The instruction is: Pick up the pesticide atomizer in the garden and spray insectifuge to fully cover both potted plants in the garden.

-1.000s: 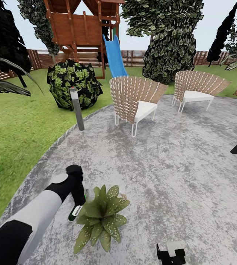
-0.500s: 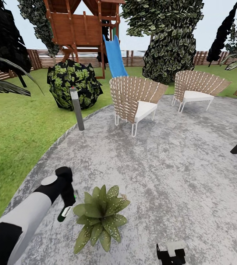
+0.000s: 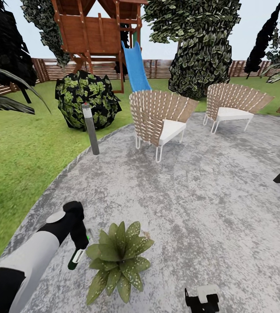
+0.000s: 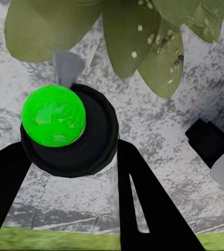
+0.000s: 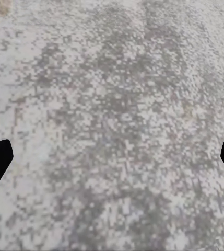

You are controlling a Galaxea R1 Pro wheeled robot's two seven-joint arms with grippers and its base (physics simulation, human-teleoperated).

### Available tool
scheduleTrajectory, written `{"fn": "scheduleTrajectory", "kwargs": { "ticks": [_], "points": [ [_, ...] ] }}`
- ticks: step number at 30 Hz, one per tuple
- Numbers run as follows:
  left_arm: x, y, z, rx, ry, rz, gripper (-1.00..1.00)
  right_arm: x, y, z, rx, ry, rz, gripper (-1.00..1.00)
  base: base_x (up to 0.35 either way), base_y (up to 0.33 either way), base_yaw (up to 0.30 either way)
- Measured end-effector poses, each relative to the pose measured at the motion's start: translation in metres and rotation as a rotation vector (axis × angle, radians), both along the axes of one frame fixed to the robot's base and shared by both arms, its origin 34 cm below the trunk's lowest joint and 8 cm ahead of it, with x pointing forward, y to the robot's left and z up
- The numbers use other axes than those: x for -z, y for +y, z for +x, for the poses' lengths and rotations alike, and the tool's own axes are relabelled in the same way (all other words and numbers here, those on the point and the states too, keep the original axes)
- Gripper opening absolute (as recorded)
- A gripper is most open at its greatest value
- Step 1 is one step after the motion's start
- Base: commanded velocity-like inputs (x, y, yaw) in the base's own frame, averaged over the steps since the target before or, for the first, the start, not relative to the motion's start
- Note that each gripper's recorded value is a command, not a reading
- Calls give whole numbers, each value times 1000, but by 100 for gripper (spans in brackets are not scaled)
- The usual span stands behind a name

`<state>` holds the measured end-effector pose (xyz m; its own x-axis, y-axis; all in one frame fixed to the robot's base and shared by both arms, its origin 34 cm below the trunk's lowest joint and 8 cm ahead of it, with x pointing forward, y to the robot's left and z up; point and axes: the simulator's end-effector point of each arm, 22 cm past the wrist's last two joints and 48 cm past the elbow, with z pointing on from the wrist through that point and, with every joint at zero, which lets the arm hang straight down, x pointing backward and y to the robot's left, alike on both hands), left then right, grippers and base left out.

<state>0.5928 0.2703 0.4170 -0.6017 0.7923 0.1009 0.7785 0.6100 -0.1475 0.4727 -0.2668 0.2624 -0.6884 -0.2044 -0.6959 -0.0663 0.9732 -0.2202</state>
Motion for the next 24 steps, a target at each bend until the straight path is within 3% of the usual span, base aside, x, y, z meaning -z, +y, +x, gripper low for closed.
{"fn": "scheduleTrajectory", "kwargs": {
  "ticks": [2,5,7,10,18,24],
  "points": [
    [11,7,-16,-26,26,-9,-100,0,2,0,0,0,2,100,0,0,0],
    [15,33,-23,-74,32,3,-100,0,3,0,0,-2,4,100,0,0,0],
    [19,37,-27,-137,28,-33,-100,0,3,0,1,-2,4,100,0,0,0],
    [33,53,-34,-180,12,-8,-100,0,3,1,2,-3,4,100,0,0,0],
    [35,49,-35,-179,6,-5,-100,-1,3,2,2,-5,4,100,-137,210,-194],
    [37,51,-37,-180,0,6,-100,-3,3,3,2,-9,4,100,34,313,-258]
  ]
}}
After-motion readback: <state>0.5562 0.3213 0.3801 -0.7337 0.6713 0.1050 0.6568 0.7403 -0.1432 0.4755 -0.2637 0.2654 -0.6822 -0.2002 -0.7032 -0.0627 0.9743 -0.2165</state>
